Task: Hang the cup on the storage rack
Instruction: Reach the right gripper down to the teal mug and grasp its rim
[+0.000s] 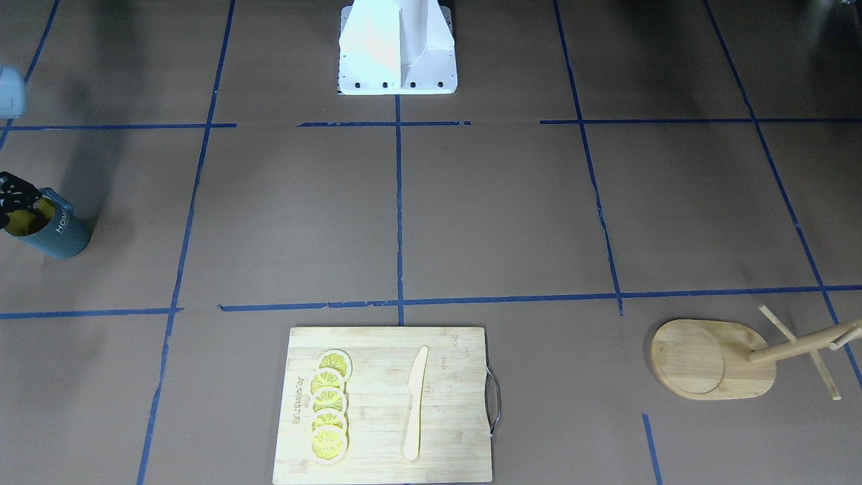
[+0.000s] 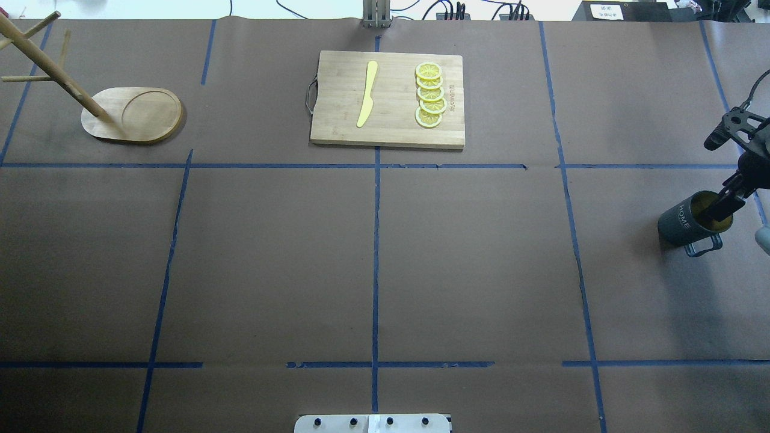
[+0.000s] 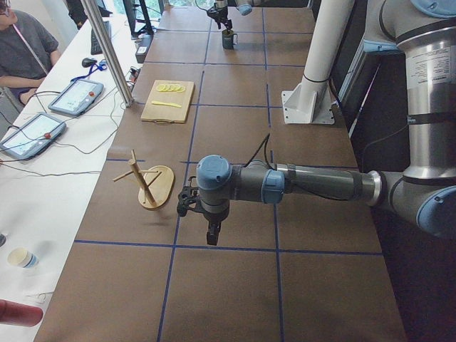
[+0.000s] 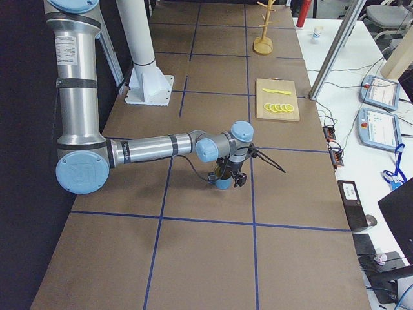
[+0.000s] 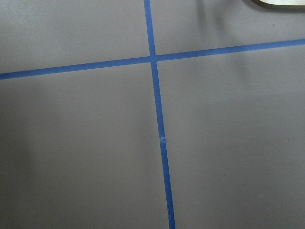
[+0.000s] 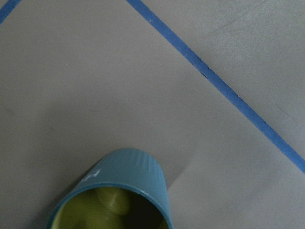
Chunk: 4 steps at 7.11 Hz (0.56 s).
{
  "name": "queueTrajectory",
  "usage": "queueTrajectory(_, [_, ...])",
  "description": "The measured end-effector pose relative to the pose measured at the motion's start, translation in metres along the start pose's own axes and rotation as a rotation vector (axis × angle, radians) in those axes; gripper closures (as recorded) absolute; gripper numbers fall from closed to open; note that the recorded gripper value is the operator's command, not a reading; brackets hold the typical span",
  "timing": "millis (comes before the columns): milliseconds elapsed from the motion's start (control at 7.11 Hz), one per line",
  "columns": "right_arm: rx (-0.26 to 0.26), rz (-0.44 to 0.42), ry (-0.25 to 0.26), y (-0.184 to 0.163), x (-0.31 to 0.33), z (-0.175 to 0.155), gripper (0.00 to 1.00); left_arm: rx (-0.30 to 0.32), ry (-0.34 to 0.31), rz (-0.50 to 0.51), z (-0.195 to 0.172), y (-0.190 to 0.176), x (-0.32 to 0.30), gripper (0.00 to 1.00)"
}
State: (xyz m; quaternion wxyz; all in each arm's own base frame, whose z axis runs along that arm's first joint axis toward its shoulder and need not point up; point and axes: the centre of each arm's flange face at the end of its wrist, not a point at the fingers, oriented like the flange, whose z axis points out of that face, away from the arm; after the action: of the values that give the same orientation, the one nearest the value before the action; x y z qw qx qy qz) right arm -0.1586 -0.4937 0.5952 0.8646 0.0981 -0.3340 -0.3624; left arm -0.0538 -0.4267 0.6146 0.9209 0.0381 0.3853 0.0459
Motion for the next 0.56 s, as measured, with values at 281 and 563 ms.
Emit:
queueTrajectory(281, [-0.007,0.007,-0.003,-0.0005,-0.0008,0.0042,1.0,0.0,0.0,0.0,-0.0001,0.0001,-0.0002,0.0])
queueTrajectory(563, [-0.003,0.079,-0.006,-0.0019,-0.0029,0.0024,1.0,0.0,0.0,0.0,-0.0002,0.0001,0.0,0.0])
